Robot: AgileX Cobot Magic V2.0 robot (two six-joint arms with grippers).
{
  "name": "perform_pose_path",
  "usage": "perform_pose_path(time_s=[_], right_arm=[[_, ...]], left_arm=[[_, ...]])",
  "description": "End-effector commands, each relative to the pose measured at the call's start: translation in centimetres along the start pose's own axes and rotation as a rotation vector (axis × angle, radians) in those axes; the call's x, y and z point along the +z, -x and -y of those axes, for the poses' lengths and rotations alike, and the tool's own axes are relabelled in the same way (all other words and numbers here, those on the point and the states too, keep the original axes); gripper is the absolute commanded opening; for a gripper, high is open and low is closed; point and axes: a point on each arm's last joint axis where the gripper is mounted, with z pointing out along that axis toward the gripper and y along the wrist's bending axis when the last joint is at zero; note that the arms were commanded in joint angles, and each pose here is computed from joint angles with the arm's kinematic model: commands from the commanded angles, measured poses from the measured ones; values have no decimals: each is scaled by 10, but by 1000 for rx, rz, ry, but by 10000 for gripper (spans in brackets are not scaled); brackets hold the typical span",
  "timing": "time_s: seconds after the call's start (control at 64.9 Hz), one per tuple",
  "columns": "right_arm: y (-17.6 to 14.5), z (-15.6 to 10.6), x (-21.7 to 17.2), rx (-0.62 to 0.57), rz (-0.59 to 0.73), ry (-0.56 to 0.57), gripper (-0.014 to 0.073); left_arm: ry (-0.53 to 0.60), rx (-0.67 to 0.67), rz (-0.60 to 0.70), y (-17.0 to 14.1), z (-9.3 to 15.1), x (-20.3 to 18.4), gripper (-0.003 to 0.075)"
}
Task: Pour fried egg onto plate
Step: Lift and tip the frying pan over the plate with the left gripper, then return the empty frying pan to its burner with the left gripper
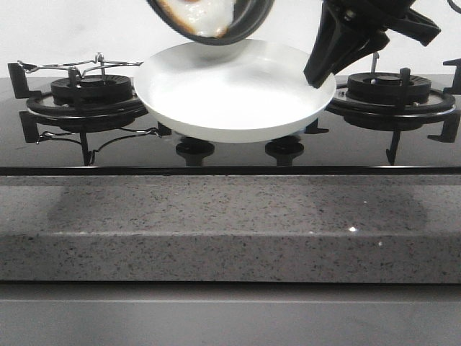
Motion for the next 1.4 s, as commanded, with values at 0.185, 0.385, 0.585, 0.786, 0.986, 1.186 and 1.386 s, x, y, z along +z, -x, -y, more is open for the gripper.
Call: perform_pose_path(time_s=[0.185,0.385,0.585,0.786,0.986,1.186,1.386], right_arm=[[10,-9,-22,-8,102,30,-68],[10,-9,-22,-8,102,30,-68],[10,-9,-22,-8,102,30,-68],[10,-9,-22,-8,102,30,-68],[10,-9,-22,-8,102,30,-68],[10,-9,-22,-8,102,30,-68],[10,-9,-22,-8,102,30,-68]], left_arm=[[77,217,150,30,17,-18,-19],[79,221,149,30,17,-18,-19],[79,221,149,30,17,-18,-19],[126,66,155,28,-2,-22,-19],[234,-351,182,13,-65,-36,-19],[182,-826,228,-22,-136,-43,-19],[71,-1134,250,-69,-195,-42,-19]])
